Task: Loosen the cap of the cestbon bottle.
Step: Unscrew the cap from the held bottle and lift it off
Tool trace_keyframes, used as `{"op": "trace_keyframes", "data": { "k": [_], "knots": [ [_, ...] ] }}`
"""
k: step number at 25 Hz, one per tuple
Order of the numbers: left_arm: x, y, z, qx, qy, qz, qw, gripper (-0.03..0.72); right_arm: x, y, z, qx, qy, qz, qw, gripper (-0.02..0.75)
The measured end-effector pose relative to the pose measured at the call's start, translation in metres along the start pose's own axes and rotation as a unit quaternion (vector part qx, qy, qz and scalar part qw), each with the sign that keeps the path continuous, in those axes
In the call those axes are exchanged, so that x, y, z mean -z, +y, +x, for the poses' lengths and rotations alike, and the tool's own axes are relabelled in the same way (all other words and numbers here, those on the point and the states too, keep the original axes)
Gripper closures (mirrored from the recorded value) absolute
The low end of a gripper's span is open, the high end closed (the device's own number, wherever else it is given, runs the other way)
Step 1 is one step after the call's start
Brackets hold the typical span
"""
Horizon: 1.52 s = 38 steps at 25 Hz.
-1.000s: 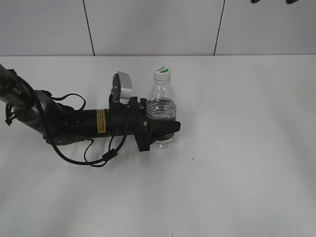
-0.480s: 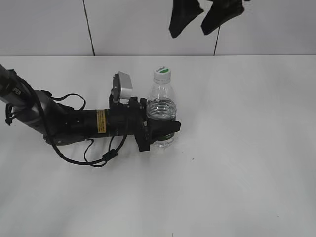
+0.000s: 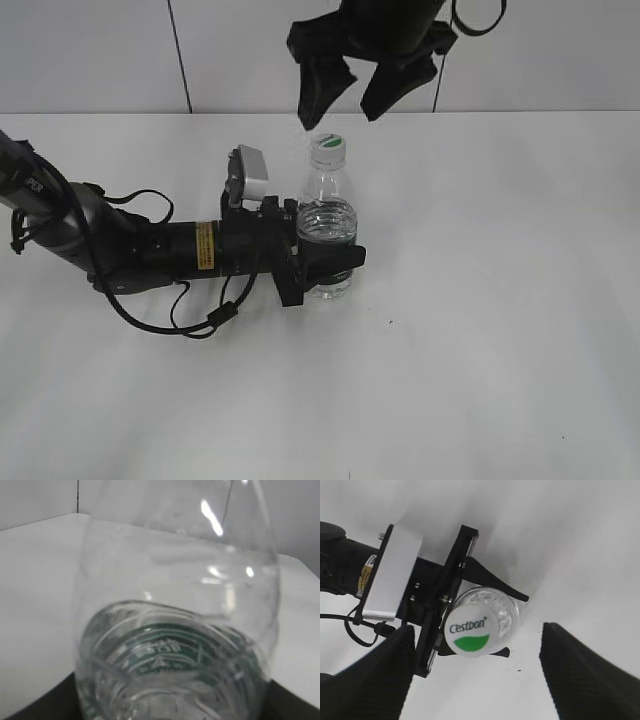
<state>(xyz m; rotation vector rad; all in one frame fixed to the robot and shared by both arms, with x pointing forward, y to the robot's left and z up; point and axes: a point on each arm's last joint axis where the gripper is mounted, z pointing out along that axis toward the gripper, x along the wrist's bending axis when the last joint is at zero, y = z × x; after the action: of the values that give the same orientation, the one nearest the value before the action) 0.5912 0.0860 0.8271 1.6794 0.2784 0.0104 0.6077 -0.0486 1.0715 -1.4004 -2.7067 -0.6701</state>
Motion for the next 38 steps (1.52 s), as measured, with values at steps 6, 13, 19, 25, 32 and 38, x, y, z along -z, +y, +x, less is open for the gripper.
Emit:
{"op": "trace_keyframes", "data": {
  "k": [6,13,19,25,32,38],
  "knots": [
    [0.0,0.0,0.0,0.0,0.0,-0.001,1.0,0.286,-0.021,-0.001,0.01,0.01,0.006,0.023,1.0,0.148],
    [0.0,0.0,0.0,0.001,0.002,-0.001,1.0,0.286,-0.025,-0.001,0.009,0.011,0.001,0.027,1.0,0.148],
    [0.0,0.0,0.0,0.001,0.002,-0.001,1.0,0.286,-0.035,-0.002,0.006,0.011,-0.004,0.039,0.999,0.148],
    [0.0,0.0,0.0,0.001,0.002,-0.002,1.0,0.286,-0.038,-0.002,0.004,0.014,-0.011,0.042,0.999,0.15],
    [0.0,0.0,0.0,0.001,0.003,-0.002,1.0,0.286,-0.037,-0.002,0.003,0.017,-0.018,0.042,0.999,0.215],
    [0.0,0.0,0.0,0.001,0.003,-0.002,1.0,0.286,-0.037,-0.002,0.003,0.017,-0.018,0.042,0.999,0.322]
  ]
}}
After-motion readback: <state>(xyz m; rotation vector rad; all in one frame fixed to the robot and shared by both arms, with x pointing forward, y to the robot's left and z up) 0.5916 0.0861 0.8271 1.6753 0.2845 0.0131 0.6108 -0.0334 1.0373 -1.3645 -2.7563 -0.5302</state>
